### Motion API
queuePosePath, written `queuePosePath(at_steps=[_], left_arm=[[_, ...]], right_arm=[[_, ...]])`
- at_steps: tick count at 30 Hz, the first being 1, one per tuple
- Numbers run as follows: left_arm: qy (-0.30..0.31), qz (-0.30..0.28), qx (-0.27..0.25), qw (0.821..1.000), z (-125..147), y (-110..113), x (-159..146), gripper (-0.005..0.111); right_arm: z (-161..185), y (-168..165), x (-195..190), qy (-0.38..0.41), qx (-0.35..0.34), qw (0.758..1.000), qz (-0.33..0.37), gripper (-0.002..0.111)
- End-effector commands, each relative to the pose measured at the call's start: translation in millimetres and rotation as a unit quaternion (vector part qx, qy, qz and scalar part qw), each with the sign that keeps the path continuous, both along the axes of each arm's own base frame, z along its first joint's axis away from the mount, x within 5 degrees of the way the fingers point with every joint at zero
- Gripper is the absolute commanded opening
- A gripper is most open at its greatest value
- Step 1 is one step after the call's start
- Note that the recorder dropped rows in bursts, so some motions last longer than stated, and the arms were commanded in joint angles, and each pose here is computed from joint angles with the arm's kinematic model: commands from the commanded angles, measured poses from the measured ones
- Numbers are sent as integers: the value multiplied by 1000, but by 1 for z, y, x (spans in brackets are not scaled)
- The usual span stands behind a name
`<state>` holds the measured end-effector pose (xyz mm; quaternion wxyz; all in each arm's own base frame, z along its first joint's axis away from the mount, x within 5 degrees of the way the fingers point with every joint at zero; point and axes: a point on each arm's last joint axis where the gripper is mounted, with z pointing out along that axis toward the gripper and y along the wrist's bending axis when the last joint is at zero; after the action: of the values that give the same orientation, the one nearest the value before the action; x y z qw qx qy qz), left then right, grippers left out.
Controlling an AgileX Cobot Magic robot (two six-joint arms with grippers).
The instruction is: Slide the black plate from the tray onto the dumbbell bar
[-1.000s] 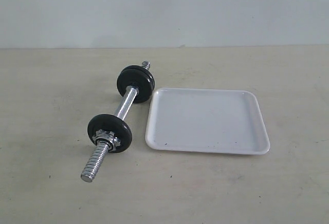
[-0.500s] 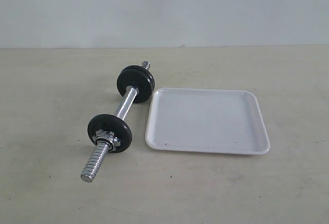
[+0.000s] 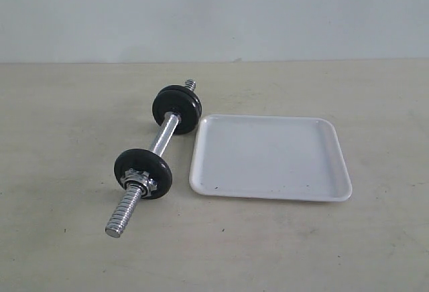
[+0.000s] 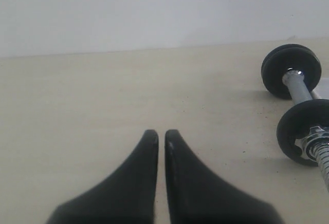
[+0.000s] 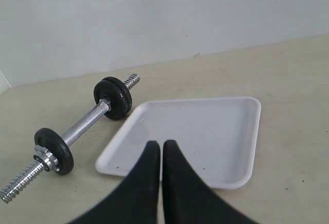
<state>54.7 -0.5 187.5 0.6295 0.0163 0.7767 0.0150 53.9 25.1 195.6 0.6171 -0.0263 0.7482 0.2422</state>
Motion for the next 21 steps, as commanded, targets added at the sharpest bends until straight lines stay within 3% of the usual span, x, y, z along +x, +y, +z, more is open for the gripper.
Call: queuePosePath(at_steps=[1,21], left_arm=[[3,-4,-4,1000,-2,-1,0,4],[2,-5,-4,1000,-1,-1,0,4]], right_arm=[[1,0,0,-5,2,1000,-2,0],[2,0,0,-10,8,1000,-4,0]])
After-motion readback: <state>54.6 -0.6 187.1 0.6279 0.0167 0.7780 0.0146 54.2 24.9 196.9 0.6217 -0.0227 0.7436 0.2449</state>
